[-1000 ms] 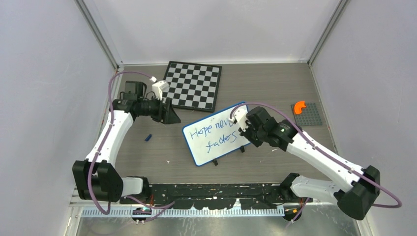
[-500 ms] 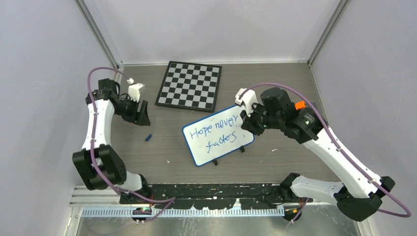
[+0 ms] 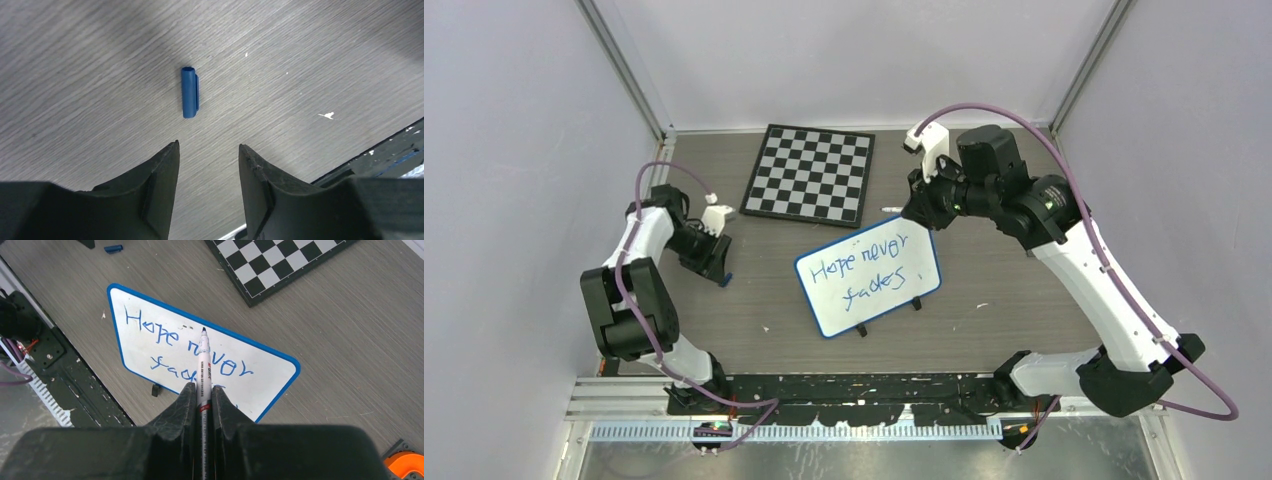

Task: Write a sentence on the whiteboard
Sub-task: Close the whiteboard marker at the center of the board.

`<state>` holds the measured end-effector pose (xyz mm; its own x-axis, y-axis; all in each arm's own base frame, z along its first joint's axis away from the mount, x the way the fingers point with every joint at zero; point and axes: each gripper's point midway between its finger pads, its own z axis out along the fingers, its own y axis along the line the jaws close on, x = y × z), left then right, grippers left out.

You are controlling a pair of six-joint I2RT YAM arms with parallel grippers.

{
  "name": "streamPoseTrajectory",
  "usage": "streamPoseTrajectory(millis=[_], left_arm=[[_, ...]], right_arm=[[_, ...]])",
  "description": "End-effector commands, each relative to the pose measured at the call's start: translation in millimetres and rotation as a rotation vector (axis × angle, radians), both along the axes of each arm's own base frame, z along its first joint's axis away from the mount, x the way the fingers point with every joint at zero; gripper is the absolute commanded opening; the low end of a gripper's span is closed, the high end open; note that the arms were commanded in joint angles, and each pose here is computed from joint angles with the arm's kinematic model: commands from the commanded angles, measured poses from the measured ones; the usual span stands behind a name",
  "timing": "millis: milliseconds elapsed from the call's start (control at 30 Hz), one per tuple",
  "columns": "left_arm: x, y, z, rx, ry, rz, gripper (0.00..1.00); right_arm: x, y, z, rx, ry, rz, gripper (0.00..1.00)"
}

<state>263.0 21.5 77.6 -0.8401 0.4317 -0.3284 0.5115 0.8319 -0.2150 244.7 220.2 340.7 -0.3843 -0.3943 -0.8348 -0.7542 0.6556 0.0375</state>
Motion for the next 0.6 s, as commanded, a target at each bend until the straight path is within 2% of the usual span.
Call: streamPoseTrajectory(millis=[0,200,400,467,567], left_arm=[[14,0,-22,0.054,-0.055,-0.056,0.48],[24,-1,-43,0.105,-0.092,-0.071,0.47],[17,-4,-65,0.149,-0.081,-0.113,0.43],[14,-5,-70,0.157,-0.074,-0.125,0.41],[8,-6,-74,0.175,-0.065,-0.140,0.32]], right_arm=[[2,1,18,0.062,0.006,-0.021,0.00],[6,2,19,0.069,0.014,-0.024,0.00],[9,1,18,0.064,0.013,-0.029,0.00],[10,1,19,0.064,0.010,-0.030,0.00],[15,1,19,0.065,0.005,-0.049,0.00]])
